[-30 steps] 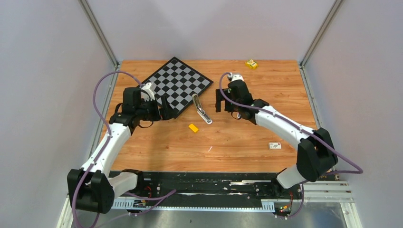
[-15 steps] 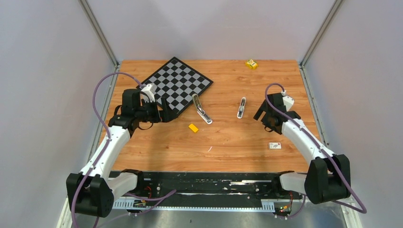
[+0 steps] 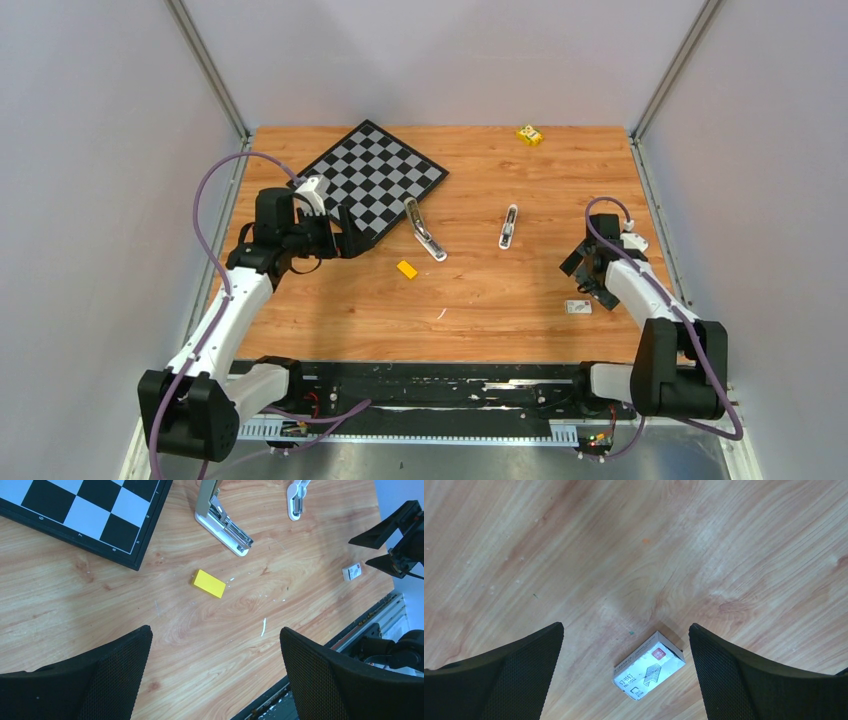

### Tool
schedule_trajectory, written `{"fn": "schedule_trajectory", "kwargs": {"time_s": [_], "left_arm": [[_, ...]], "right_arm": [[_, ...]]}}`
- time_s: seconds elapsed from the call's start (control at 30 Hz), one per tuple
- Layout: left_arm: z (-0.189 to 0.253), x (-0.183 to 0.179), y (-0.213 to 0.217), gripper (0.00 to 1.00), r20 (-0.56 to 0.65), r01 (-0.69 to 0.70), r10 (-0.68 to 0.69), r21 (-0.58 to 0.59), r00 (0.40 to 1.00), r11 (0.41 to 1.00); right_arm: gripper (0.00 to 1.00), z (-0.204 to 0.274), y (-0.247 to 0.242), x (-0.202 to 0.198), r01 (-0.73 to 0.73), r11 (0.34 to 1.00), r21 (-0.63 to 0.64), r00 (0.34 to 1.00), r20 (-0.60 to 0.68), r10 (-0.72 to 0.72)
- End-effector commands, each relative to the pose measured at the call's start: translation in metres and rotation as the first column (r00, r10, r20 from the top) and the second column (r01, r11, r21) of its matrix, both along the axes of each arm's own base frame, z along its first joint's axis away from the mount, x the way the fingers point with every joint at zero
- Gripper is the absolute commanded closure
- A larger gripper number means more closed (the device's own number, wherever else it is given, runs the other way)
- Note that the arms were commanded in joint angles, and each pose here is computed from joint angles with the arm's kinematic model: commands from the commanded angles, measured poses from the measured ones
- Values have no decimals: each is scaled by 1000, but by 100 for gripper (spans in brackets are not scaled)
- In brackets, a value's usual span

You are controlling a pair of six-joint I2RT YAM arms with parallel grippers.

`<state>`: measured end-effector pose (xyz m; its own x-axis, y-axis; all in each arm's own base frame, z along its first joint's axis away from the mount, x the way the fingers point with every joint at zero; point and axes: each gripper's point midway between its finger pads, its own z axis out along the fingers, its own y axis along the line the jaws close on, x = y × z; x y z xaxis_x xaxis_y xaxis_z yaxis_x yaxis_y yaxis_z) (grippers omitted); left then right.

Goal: Load the staples into the stapler

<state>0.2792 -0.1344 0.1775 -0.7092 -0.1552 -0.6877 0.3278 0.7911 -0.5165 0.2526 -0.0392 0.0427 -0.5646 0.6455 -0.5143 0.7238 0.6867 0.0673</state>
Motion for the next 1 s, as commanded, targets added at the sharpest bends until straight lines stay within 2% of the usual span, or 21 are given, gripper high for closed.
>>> {"fn": "schedule_trajectory", "kwargs": {"time_s": [0.0,0.13,0.37,0.5,0.67,0.83,0.97], "left_arm": [[-1,-2,-2,0,7,20,-21,2,1000,1000],[-5,-2,-1,0,-4,12,-12,7,1000,1000],[-18,3,14,0,-51,-81,84,63,995,995],[-17,1,7,1,-46,-46,47,32,998,998],[-18,-1,-1,9,-62,-3,4,3,998,1000],[-20,-3,-11,24,-96,15,-18,-29,995,999],[-28,-10,-28,27,-117,40,-39,9,992,999]], "right_arm": [[1,-12,-2,-7,2,1000,19,999,-34,-1],[2,-18,4,-11,-19,999,46,998,-59,21],[4,-20,17,-17,-96,990,106,991,-82,105],[7,-23,33,-20,-147,971,188,982,-93,166],[11,-23,48,-22,-208,946,248,968,-89,236],[15,-21,71,-29,-265,911,315,951,-73,302],[17,-17,94,-38,-322,881,346,926,-79,369]]}}
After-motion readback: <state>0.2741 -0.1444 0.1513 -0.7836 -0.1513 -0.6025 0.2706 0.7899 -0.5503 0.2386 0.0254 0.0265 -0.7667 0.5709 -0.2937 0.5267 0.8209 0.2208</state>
